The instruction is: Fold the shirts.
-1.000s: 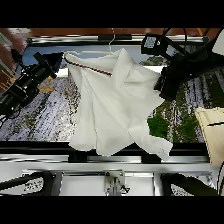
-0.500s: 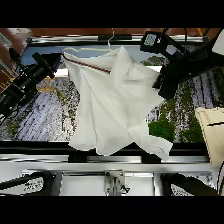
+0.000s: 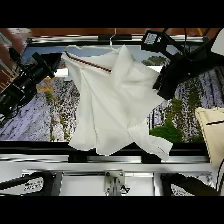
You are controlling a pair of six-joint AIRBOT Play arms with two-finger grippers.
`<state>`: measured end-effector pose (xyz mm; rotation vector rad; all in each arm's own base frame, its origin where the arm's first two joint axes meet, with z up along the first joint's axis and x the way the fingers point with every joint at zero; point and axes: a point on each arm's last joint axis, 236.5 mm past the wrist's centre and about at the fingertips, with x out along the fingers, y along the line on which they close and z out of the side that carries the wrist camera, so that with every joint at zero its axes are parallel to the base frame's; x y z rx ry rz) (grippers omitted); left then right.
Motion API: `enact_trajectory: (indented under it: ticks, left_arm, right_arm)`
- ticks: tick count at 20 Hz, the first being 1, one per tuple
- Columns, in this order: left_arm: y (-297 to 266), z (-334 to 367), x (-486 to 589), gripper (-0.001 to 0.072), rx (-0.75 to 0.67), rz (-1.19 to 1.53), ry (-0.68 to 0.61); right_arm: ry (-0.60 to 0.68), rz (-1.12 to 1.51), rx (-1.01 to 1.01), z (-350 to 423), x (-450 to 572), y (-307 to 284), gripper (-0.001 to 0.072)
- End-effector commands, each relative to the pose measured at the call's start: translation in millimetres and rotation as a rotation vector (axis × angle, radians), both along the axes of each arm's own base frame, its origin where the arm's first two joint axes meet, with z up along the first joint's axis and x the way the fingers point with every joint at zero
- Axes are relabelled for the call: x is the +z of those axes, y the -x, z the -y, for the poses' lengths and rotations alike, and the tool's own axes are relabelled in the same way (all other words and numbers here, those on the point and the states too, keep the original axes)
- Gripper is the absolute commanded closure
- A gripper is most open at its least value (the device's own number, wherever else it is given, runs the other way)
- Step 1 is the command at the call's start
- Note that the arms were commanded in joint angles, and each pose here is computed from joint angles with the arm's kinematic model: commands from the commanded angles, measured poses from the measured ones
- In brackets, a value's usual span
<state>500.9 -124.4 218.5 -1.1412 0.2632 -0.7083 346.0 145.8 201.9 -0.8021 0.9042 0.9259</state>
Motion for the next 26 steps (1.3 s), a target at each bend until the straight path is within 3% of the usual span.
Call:
enact_trajectory:
  ticks: [1, 8, 12, 13, 17, 19, 21, 25, 26]
  left_arm:
    - [7, 1, 23, 0.0663, -0.010, 0.097, 0.021]
    - [31, 15, 82, 0.0663, -0.105, 0.270, 0.057]
    - [89, 55, 145, 0.0664, -0.314, 0.489, 0.065]
    - [101, 66, 150, 0.0664, -0.357, 0.510, 0.018]
    - [111, 96, 70, 0.0664, -0.499, 0.272, -0.410]
    - [118, 103, 36, 0.0664, -0.557, 0.193, -0.519]
    - [119, 113, 23, 0.0663, -0.568, 0.184, -0.579]
    - [93, 111, 22, 0.0660, -0.446, 0.185, -0.622]
    - [86, 107, 23, 0.0572, -0.412, 0.185, -0.623]
  right_arm:
    - [0.015, -0.078, -0.033, 3, -13, 6, 0.0649]
    - [0.016, -0.108, -0.054, 2, -20, 4, 0.0649]
    - [-0.038, -0.136, -0.274, 6, -18, -5, 0.0649]
    - [-0.058, -0.134, -0.365, 9, -17, -11, 0.0649]
    - [-0.186, -0.137, -0.504, -4, -8, -23, 0.0649]
    - [-0.258, -0.151, -0.531, -16, -1, -25, 0.0649]
    - [-0.321, -0.190, -0.494, -33, 4, -18, 0.0649]
    - [-0.393, -0.225, -0.451, -50, 18, -5, 0.0649]
    - [-0.398, -0.214, -0.449, -49, 22, -3, 0.0649]
